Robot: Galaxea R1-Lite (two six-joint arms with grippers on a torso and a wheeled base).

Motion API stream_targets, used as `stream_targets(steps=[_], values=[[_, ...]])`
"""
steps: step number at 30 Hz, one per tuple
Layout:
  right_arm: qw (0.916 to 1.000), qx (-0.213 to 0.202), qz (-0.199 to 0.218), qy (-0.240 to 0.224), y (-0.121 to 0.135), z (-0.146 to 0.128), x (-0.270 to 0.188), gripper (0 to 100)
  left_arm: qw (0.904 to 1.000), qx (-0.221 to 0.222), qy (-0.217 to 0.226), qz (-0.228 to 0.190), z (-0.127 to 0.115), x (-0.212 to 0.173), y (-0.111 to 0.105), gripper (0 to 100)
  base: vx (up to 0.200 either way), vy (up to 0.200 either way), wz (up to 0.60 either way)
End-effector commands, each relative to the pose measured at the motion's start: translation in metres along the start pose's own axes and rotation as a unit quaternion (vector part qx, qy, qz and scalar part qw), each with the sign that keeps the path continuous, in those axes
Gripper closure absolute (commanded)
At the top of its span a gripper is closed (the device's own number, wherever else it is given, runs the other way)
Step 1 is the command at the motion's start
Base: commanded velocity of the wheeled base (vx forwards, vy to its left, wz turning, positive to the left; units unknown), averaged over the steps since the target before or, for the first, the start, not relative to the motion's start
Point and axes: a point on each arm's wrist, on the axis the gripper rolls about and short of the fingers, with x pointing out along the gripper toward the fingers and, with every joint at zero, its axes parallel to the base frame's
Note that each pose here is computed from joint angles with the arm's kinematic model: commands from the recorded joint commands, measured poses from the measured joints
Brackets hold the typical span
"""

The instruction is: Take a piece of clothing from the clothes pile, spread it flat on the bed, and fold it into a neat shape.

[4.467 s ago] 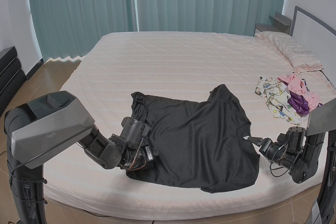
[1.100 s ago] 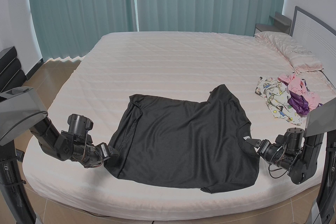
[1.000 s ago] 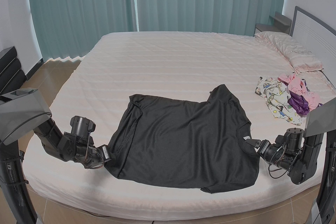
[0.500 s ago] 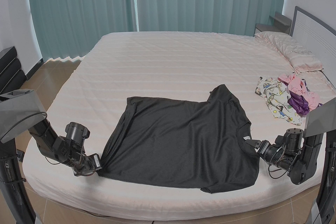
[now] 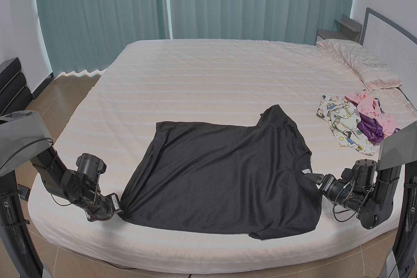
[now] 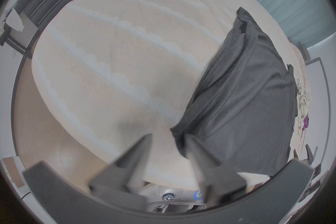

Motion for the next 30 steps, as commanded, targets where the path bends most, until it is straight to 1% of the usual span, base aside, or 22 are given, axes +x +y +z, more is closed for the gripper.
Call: stream_targets(steps=[1,2,3,6,8,10,11,15,17,26,30], values=[[1.0,0.0,0.001,-0.001,0.0,0.0,0.0,0,1.0,-0.003,-0.003,-0.004,0.001,-0.003,0.0,0,0.0,0.0,0.0],[1.0,0.0,0.001,-0.001,0.0,0.0,0.0,0,0.9998,-0.01,-0.008,-0.018,0.005,-0.009,0.001,0,0.0,0.0,0.0],[1.0,0.0,0.001,-0.001,0.0,0.0,0.0,0,0.9997,-0.011,-0.009,-0.02,0.005,-0.01,0.001,0,0.0,0.0,0.0],[1.0,0.0,0.0,-0.001,0.0,0.001,0.0,0,0.9974,-0.031,-0.013,-0.064,0.011,-0.026,0.0,0,0.0,0.0,0.0],[1.0,0.0,0.001,-0.001,0.0,0.0,0.0,0,0.9939,-0.059,-0.011,-0.093,0.013,-0.034,-0.003,0,0.0,0.0,0.0],[1.0,0.0,0.0,0.0,0.0,0.0,0.0,0,0.9919,-0.075,-0.013,-0.101,0.015,-0.037,-0.004,0,0.0,0.0,0.0],[1.0,0.0,0.0,0.0,0.0,0.0,0.0,0,0.9898,-0.091,-0.014,-0.109,0.017,-0.039,-0.005,0,0.0,0.0,0.0],[1.0,0.0,0.0,0.0,0.0,0.0,0.0,0,0.9848,-0.1,0.002,-0.142,0.016,-0.044,-0.005,0,0.2,0.0,0.0],[1.0,0.0,0.0,0.0,0.0,0.0,0.0,0,0.9839,-0.101,0.008,-0.147,0.016,-0.044,-0.004,0,0.2,0.0,0.0],[1.0,-0.001,0.0,0.001,0.0,-0.001,0.0,0,0.9845,-0.102,0.013,-0.142,0.012,-0.042,-0.002,0,0.2,0.0,0.0],[1.0,-0.001,0.0,0.002,0.0,-0.001,0.0,0,0.9844,-0.103,0.014,-0.142,0.011,-0.043,-0.001,0,0.0,0.0,0.0]])
